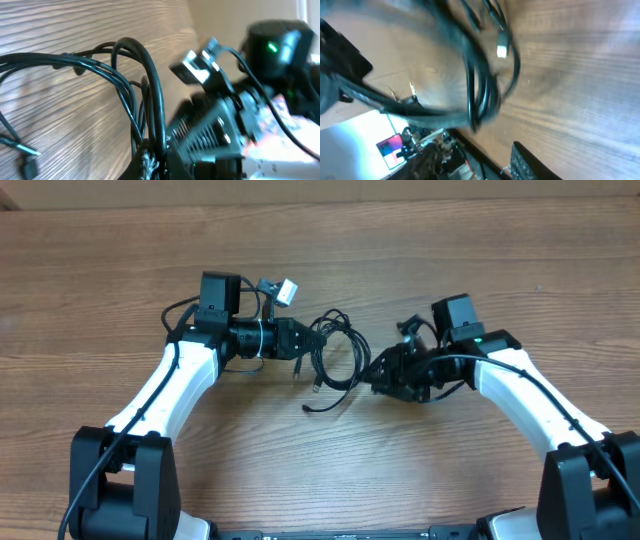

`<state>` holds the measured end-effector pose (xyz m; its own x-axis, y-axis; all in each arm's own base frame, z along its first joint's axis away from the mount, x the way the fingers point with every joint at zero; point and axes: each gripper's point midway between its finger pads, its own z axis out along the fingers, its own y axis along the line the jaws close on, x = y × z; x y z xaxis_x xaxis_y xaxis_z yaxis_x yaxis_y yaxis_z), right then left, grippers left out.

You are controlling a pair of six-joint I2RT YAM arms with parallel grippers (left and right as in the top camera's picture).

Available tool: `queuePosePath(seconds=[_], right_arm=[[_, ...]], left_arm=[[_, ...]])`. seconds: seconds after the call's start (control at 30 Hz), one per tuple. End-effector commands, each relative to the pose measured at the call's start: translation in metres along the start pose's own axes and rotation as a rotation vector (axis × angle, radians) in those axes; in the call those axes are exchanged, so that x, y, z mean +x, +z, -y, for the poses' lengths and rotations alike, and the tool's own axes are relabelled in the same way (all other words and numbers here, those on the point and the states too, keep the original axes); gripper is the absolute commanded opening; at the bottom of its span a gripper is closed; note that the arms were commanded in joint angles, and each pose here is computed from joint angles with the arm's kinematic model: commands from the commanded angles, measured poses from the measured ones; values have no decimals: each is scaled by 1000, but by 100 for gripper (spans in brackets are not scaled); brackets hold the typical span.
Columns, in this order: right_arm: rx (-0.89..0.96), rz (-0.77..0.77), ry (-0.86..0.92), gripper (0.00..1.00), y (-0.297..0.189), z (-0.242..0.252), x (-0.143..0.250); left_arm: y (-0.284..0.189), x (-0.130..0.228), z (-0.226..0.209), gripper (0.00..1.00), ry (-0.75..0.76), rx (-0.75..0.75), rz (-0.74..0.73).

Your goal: Untangle cables

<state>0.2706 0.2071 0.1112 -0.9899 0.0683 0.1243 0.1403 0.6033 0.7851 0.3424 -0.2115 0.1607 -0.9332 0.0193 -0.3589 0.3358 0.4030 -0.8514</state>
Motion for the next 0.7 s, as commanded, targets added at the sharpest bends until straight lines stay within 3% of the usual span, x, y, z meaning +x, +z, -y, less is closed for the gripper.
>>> queuePosePath(seconds=[0.0, 0.13, 0.3, 0.67], right_arm=[[5, -41, -45, 47, 11, -9, 14], [147, -8, -25, 47, 23, 5, 16], [281, 55, 18, 47, 35, 16, 15], [229, 163, -62, 46, 46, -8, -8]], left_arm=[[-10, -22, -4, 4, -134, -96, 89], [-13, -32, 3, 4, -267, -47, 121], [-19, -45, 23, 4, -303, 63, 132], [-23, -54, 33, 4, -365, 117, 143]])
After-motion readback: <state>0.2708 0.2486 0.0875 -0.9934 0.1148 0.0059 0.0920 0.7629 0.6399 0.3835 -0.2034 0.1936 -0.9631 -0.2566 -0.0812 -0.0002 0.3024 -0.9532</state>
